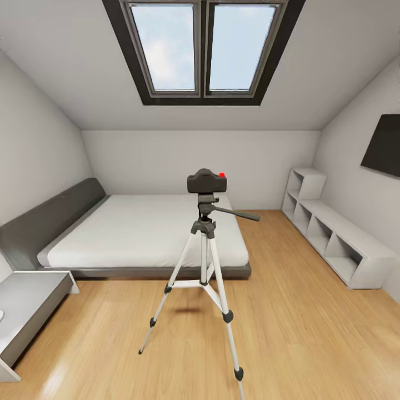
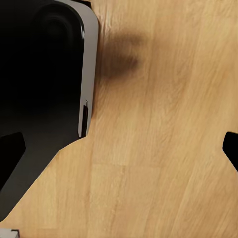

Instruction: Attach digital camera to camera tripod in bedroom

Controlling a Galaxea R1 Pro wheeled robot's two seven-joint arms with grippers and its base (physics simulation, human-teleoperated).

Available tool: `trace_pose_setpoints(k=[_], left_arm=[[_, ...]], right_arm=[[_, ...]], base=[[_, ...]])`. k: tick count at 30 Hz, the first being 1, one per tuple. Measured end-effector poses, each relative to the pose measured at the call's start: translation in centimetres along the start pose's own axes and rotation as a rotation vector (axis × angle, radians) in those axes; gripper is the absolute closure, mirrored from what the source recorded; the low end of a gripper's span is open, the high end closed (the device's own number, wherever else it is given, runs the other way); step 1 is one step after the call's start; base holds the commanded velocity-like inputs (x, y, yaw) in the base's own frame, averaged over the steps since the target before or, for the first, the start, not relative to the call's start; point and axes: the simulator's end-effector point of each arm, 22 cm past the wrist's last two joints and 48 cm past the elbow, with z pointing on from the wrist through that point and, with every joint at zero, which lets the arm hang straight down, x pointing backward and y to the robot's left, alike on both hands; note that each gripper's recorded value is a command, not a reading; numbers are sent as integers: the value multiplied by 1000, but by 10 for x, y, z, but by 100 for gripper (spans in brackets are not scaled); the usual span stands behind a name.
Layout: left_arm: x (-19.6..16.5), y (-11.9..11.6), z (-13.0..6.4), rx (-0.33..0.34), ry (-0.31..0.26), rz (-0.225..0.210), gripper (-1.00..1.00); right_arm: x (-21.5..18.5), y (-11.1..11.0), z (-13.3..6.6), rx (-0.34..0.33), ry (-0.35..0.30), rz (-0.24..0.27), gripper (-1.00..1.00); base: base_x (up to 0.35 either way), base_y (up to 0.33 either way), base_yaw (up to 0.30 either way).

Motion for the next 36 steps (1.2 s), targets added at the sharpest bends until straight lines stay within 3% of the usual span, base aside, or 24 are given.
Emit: trace_pose_setpoints(k=[36], left_arm=[[-21, -9, -7, 24, -53, -7, -100]], right_arm=[[-22, -3, -1, 6, -58, 4, -100]], base=[[0, 0, 0]])
